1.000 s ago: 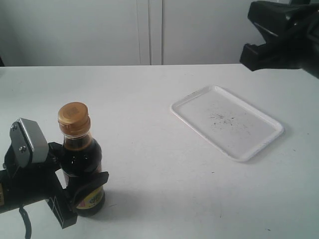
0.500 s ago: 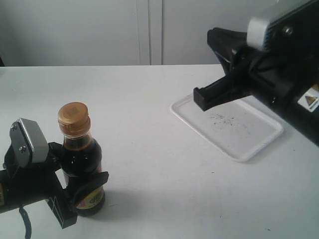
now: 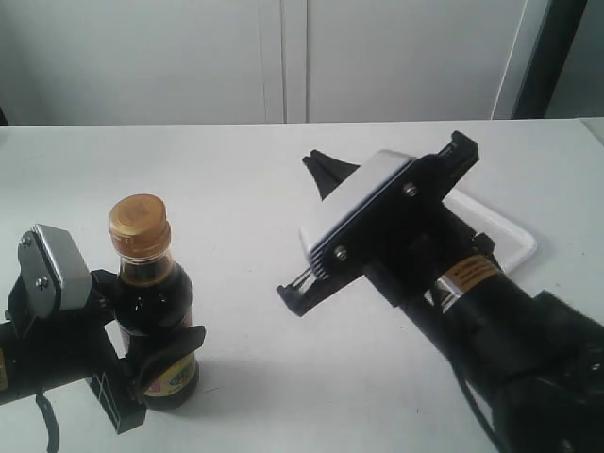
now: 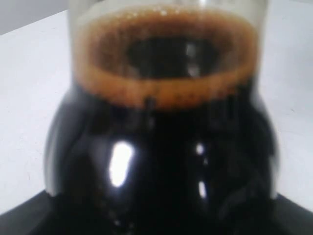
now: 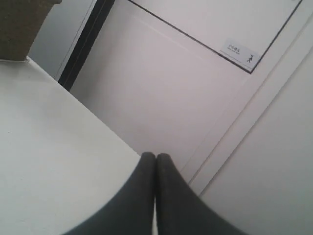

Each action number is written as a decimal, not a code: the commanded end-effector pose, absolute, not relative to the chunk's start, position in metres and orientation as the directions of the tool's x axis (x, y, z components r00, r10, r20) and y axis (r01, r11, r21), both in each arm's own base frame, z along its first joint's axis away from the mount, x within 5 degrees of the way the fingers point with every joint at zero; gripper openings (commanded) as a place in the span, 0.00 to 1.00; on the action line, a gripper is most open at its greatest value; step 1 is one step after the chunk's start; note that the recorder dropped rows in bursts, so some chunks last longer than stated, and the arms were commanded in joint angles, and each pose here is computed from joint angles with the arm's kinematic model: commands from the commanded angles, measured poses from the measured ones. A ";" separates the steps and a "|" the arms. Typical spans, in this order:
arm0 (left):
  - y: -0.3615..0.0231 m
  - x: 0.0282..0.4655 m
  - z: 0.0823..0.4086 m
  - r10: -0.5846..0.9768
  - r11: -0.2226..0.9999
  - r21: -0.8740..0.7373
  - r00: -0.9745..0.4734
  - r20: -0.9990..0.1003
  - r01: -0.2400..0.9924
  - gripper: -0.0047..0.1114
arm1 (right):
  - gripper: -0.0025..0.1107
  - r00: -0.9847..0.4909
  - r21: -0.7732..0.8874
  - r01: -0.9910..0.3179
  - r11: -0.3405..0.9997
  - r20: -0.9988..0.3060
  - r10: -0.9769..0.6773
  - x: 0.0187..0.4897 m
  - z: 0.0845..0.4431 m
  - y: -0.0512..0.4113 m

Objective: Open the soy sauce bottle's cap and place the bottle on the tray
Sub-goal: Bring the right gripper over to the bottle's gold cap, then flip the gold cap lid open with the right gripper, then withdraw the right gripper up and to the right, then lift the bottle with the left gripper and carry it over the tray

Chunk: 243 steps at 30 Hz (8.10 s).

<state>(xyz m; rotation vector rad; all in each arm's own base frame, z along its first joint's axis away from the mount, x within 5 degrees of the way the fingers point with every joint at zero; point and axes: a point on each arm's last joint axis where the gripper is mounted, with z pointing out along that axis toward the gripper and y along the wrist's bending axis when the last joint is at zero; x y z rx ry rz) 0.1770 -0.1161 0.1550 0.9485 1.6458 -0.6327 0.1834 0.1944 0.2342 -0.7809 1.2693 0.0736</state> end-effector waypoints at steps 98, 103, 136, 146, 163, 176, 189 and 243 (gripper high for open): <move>-0.119 0.172 0.155 0.271 0.496 0.074 -0.074 -0.960 0.865 0.04 | 0.02 0.245 -0.245 -0.676 0.695 -0.964 -0.102 0.210 0.272 0.241; -0.119 0.172 0.155 0.271 0.496 0.074 -0.074 -0.960 0.865 0.04 | 0.02 0.181 -0.254 -0.667 0.701 -0.967 -0.178 0.222 0.272 0.232; -0.118 0.173 0.156 0.264 0.511 0.069 -0.080 -0.961 0.857 0.04 | 0.02 -0.811 -0.149 -0.422 0.894 -0.379 -0.446 0.288 0.265 0.081; -0.117 0.179 0.161 0.232 0.561 0.064 -0.082 -0.969 0.826 0.04 | 0.02 -0.788 -0.160 -0.419 0.894 -0.424 -0.445 0.292 0.267 0.081; -0.114 0.190 0.210 0.065 0.653 0.067 0.032 -0.997 0.754 0.04 | 0.02 -0.761 -0.166 -0.416 0.894 -0.474 -0.442 0.296 0.269 0.083; -0.124 0.220 0.244 -0.038 0.656 0.043 0.089 -0.995 0.754 0.04 | 0.02 -0.786 -0.174 -0.249 0.953 -0.539 -0.303 0.312 0.273 0.031; -0.184 0.248 0.261 -0.117 0.557 0.025 0.109 -0.987 0.830 0.04 | 0.02 -0.778 -0.141 -0.118 0.983 -0.602 -0.179 0.317 0.272 -0.001; -0.386 0.374 0.219 -0.069 0.496 -0.028 0.007 -0.998 0.868 0.04 | 0.02 -0.795 -0.088 -0.024 0.996 -0.602 -0.072 0.340 0.235 -0.025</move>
